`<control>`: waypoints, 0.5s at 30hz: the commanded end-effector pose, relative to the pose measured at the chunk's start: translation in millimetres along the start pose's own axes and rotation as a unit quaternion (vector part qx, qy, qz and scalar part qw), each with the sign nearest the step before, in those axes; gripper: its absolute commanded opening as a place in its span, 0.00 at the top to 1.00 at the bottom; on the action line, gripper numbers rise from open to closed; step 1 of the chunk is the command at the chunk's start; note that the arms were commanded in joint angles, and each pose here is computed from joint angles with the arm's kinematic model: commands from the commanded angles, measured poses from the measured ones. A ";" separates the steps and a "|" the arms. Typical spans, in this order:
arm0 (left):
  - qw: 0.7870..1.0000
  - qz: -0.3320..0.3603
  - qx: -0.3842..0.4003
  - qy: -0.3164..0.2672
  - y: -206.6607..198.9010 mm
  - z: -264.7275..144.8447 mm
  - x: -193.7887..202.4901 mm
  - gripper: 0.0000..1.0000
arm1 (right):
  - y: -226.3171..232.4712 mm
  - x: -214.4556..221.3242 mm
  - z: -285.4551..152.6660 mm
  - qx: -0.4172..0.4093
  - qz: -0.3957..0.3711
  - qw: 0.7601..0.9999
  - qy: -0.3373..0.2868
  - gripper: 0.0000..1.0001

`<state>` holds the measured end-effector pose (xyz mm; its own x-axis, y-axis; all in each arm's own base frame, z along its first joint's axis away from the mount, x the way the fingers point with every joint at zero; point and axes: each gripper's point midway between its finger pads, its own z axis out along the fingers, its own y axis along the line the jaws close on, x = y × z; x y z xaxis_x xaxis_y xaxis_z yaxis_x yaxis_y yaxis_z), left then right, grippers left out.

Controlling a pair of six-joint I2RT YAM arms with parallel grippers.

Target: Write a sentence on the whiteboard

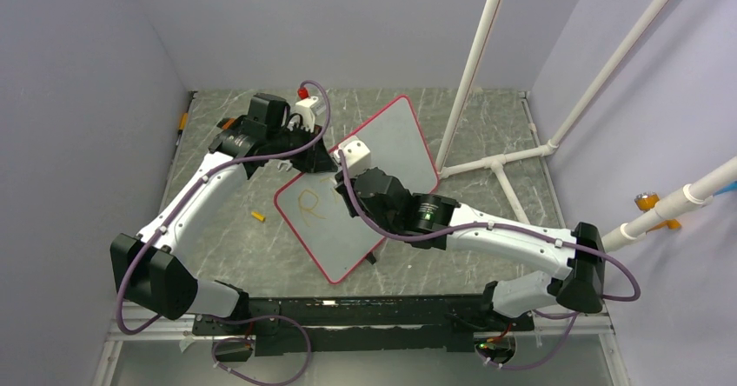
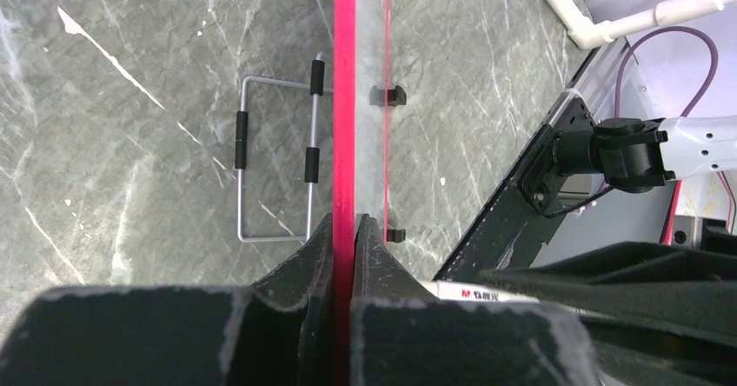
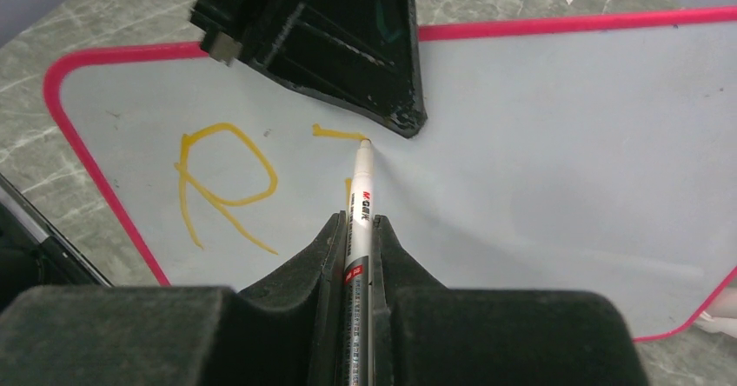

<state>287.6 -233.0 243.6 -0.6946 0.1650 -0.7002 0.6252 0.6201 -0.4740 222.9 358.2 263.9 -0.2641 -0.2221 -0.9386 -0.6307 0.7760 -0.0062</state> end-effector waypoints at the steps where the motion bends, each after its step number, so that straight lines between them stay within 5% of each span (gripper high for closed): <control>1: 0.992 0.083 -0.080 -0.046 27.4 -2.5 -28.4 1.00 | -16.9 -5.7 -13.3 0.018 0.017 1.000 -0.017 1.00; 15: 0.993 0.082 -0.078 -0.045 27.1 -1.5 -27.9 1.00 | -47.6 -0.1 -24.0 0.038 0.058 0.997 -0.023 1.00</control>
<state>287.1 -234.4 244.6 -0.6918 0.1669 -0.7025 0.6288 0.6175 -0.4725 233.2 314.2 256.4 -0.2999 -0.1713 -0.9385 -0.5560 0.8307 0.0260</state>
